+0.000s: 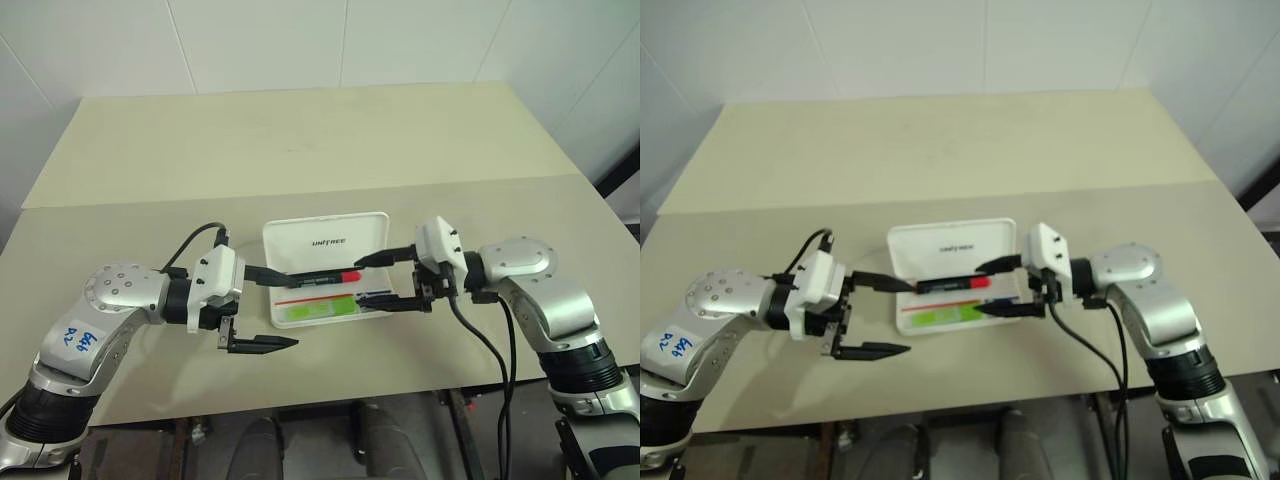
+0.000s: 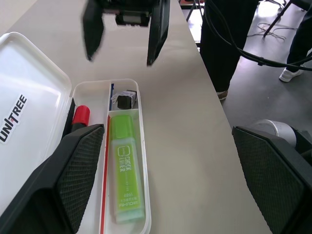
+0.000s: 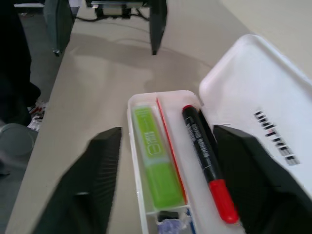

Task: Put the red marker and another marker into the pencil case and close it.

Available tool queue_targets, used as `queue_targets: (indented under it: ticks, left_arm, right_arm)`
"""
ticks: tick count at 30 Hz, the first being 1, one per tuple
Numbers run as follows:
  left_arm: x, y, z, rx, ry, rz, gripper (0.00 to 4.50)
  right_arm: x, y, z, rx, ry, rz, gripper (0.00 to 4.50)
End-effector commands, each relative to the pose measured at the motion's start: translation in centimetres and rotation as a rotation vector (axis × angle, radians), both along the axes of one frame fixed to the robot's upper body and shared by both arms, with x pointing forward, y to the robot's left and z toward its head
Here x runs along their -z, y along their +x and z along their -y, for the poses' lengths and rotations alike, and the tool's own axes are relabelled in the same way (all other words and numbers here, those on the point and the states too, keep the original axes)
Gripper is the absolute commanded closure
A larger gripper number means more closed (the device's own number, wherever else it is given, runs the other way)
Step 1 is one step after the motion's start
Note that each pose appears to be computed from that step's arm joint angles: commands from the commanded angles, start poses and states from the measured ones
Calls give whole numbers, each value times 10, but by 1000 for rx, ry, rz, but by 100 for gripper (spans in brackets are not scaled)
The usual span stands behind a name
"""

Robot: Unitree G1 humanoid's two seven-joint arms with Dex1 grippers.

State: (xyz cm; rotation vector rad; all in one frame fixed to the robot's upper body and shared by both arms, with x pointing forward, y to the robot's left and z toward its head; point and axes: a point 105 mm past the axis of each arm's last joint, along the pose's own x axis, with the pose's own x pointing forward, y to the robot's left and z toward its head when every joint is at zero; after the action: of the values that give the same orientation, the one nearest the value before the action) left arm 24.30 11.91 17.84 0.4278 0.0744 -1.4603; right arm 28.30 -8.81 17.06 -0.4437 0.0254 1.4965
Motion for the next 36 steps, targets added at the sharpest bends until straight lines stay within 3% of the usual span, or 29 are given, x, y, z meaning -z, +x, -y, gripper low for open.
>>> queue_targets:
  ticks: [1, 5, 6, 15, 36]
  left_arm:
    - [-7, -2, 3, 22, -9, 39, 0]
    - [-6, -3, 1, 16, -1, 32, 0]
    - [-5, -3, 1, 15, 0, 31, 0]
    - [-4, -3, 2, 13, 5, 31, 0]
    - [-5, -1, 2, 12, 8, 42, 0]
  right_arm:
    - [7, -5, -8, -30, -33, 31, 289]
    - [18, -1, -17, -30, -80, 38, 441]
    - [20, 1, -19, -27, -86, 43, 446]
    - [25, 12, -24, -13, -137, 66, 446]
    - [34, 17, 4, 21, -259, 73, 446]
